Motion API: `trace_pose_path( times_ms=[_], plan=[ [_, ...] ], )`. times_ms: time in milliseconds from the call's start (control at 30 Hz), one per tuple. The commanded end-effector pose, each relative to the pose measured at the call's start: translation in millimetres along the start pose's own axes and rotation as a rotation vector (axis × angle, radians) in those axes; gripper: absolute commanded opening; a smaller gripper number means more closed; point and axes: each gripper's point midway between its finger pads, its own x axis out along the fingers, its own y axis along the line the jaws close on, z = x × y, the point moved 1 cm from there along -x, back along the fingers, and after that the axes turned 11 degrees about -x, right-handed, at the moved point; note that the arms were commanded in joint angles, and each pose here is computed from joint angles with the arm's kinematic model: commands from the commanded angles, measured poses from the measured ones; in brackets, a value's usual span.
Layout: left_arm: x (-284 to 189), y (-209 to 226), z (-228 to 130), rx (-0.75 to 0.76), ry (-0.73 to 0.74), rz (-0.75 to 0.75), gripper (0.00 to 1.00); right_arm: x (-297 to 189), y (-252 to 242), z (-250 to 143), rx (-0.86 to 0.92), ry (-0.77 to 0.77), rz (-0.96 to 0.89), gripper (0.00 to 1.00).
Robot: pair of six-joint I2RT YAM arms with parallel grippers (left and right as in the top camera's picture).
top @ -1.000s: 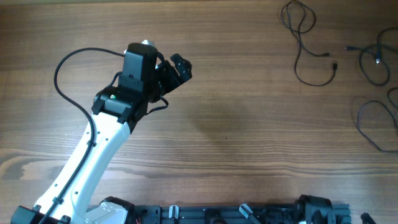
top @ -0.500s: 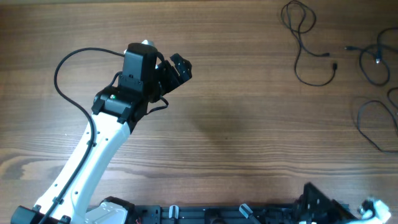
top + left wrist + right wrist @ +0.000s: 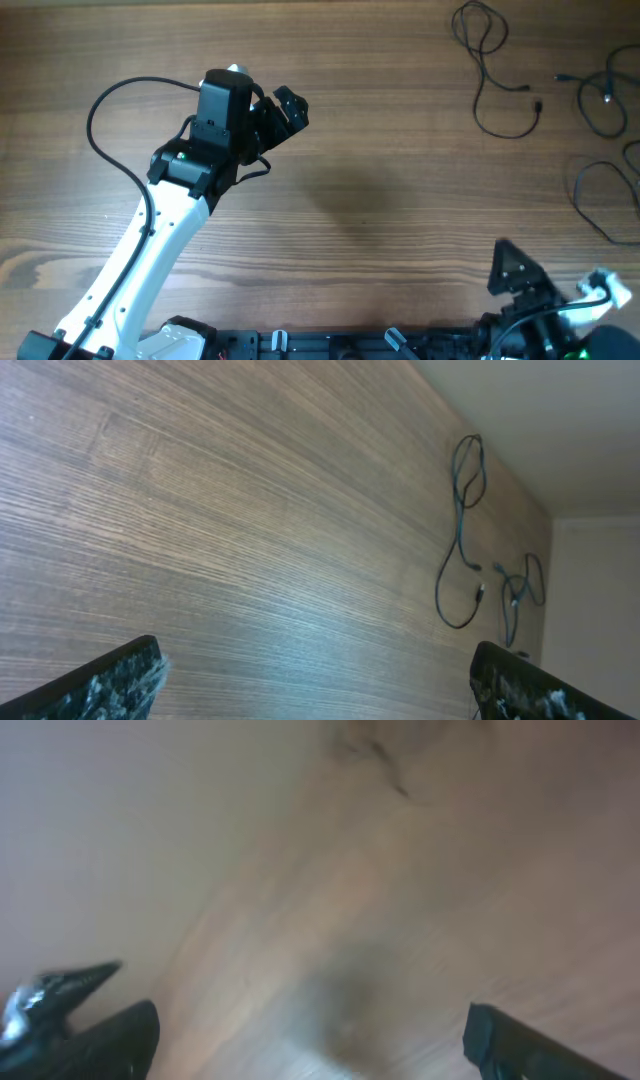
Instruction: Untangle cables
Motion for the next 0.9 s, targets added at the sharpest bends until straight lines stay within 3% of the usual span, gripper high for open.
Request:
trace_pose_path(
  times_ms=[0, 233, 433, 867],
  plan=[
    [-3, -3, 5, 0.006, -0.021, -0.007, 1.0, 9, 37, 8, -0.514, -0.079, 0.227, 1.0],
    [-3, -3, 5, 0.006, -0.021, -0.007, 1.0, 59, 21, 1, -0.663, -0.138, 0.246, 1.0],
    [-3, -3, 5, 0.006, -0.021, -0.007, 1.0, 74, 16, 2, -0.782, -0.29, 0.266, 1.0],
    [-3, -3, 5, 0.006, -0.022, -0.007, 1.0, 119, -8, -20, -0.76, -0.35, 0.286, 1.0]
  ],
)
